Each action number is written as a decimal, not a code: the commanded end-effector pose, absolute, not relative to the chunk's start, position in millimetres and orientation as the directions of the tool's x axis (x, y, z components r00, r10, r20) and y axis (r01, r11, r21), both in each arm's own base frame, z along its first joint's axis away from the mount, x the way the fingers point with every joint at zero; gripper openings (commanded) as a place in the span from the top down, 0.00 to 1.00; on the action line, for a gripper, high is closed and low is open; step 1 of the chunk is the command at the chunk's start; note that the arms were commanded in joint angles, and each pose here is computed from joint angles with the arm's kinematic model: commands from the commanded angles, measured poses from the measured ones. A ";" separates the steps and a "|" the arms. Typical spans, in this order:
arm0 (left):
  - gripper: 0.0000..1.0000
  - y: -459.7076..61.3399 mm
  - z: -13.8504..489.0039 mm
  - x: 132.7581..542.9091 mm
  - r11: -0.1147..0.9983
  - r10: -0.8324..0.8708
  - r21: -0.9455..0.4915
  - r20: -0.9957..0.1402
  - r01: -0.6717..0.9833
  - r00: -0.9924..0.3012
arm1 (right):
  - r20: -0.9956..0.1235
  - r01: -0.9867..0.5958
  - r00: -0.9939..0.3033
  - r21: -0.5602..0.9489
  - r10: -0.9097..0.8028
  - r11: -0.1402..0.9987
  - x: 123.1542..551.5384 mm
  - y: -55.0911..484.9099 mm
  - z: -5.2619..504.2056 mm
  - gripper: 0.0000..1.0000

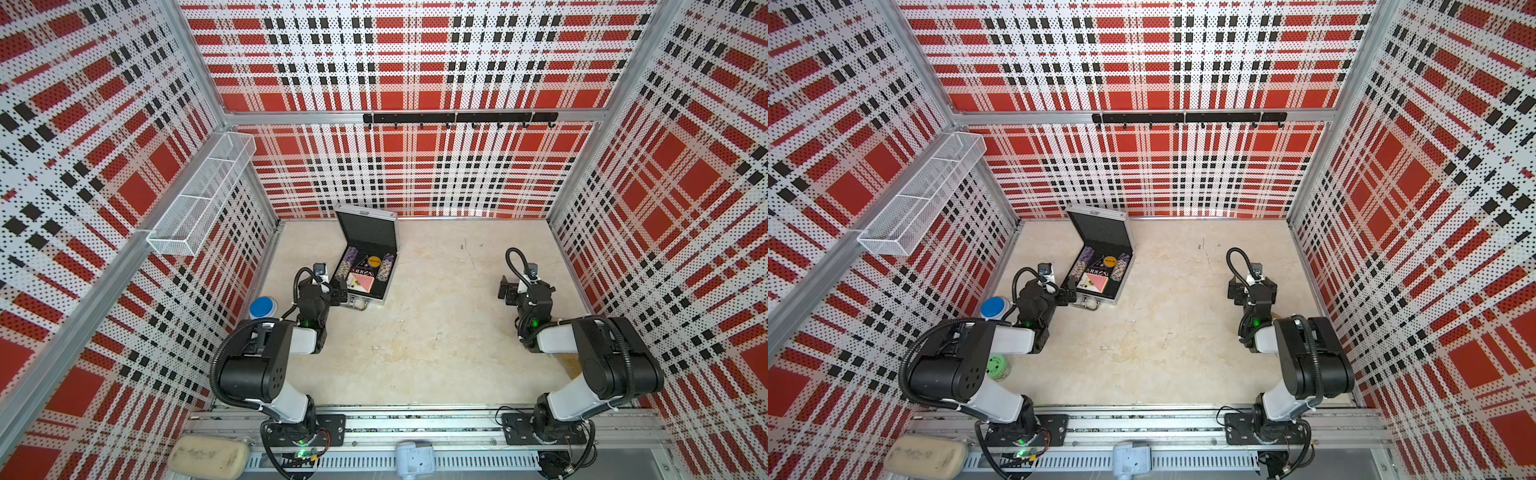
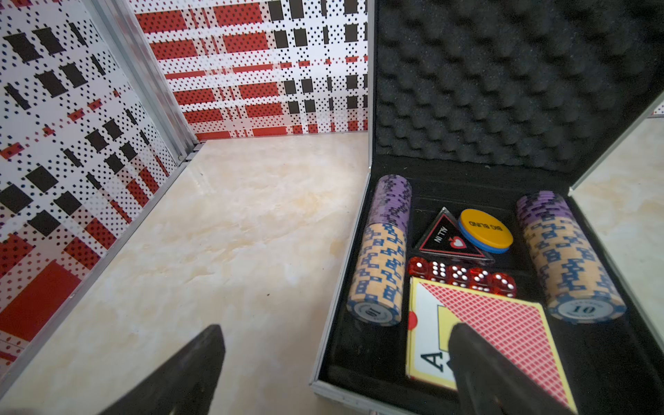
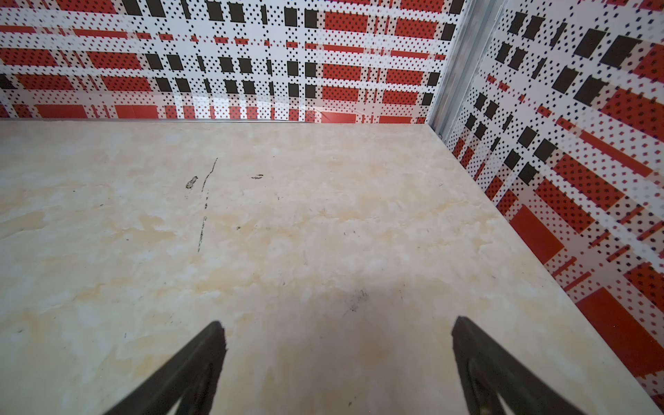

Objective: Close the poker set cases
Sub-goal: Move the poker set case to the center of the board, then close the lid of the poker set case, then adjust the poker set case at the center of the board.

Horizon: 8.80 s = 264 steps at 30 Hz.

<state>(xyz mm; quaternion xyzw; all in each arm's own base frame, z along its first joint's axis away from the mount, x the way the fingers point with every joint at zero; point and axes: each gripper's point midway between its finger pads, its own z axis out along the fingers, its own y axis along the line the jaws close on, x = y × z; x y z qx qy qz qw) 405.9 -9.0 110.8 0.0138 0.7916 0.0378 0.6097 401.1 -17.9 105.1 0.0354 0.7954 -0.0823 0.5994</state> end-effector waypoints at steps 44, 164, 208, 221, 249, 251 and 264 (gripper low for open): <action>0.01 -52.1 149.8 349.9 0.984 -0.137 -0.180 -0.805 0.017 -0.577 | -0.729 -0.383 -0.665 0.148 -0.161 0.912 379.1 299.1 131.6 0.00; 0.01 -105.1 124.7 309.7 0.985 -0.067 -0.157 -0.726 0.070 -0.684 | -0.165 -0.107 -0.977 -0.158 -0.133 0.982 231.2 141.3 -8.0 0.69; 0.01 -114.3 119.1 309.6 0.888 -0.177 -0.433 -0.630 0.153 -0.756 | -0.619 -0.130 -0.771 0.387 0.153 0.913 420.3 178.6 278.2 0.31; 0.01 -113.6 121.3 312.7 0.887 -0.133 -0.422 -0.621 0.187 -0.772 | -0.540 -0.198 -0.827 0.540 0.156 0.818 469.2 233.1 267.6 0.56; 0.01 -173.8 111.1 305.3 0.901 0.041 -0.326 -0.596 0.288 -0.802 | -0.366 -0.078 -0.923 0.473 0.115 0.878 364.6 192.0 136.0 0.39; 0.01 -190.3 106.0 305.0 0.890 0.053 -0.340 -0.586 0.305 -0.808 | -0.360 -0.086 -0.926 0.488 0.111 0.869 370.8 198.0 126.0 0.37; 0.02 -241.0 72.0 276.4 0.852 0.144 -0.383 -0.484 0.357 -0.863 | -0.312 -0.116 -0.949 0.483 0.047 0.868 407.1 218.9 80.7 0.34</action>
